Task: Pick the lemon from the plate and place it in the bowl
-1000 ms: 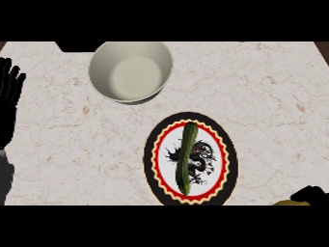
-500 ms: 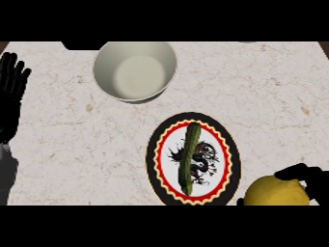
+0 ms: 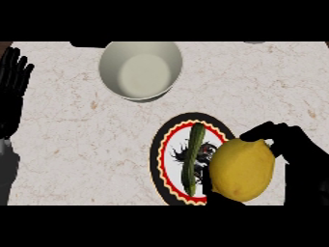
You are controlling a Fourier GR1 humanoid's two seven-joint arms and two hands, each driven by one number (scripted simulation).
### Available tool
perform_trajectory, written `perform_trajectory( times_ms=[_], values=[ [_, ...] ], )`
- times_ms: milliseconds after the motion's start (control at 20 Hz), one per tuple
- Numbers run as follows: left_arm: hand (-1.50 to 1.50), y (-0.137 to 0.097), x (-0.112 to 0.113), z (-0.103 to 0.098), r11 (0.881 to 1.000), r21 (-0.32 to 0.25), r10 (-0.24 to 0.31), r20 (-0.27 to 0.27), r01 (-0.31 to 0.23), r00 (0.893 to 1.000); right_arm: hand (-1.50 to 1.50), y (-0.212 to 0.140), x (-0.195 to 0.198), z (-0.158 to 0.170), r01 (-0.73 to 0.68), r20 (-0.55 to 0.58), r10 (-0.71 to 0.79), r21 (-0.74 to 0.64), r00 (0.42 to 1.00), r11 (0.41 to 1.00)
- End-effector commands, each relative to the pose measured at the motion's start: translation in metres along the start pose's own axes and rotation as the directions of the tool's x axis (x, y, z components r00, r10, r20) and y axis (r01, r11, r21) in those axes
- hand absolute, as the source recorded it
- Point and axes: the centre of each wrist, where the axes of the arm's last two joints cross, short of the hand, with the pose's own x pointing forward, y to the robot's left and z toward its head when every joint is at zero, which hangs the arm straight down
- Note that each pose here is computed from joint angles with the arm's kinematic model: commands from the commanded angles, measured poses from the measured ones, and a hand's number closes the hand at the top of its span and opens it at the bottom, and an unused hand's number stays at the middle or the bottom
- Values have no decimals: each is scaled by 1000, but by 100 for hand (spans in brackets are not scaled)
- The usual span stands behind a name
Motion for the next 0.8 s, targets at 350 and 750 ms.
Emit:
perform_trajectory(
  times_ms=[350,750],
  values=[
    [0,-13,0,-7,999,-34,13,17,-12,1000,150,36,66,-95,24,-166,7,182,986,983],
    [0,-5,-12,-3,1000,-24,15,1,-15,1000,150,82,100,-147,46,-214,15,277,977,960]
  ],
)
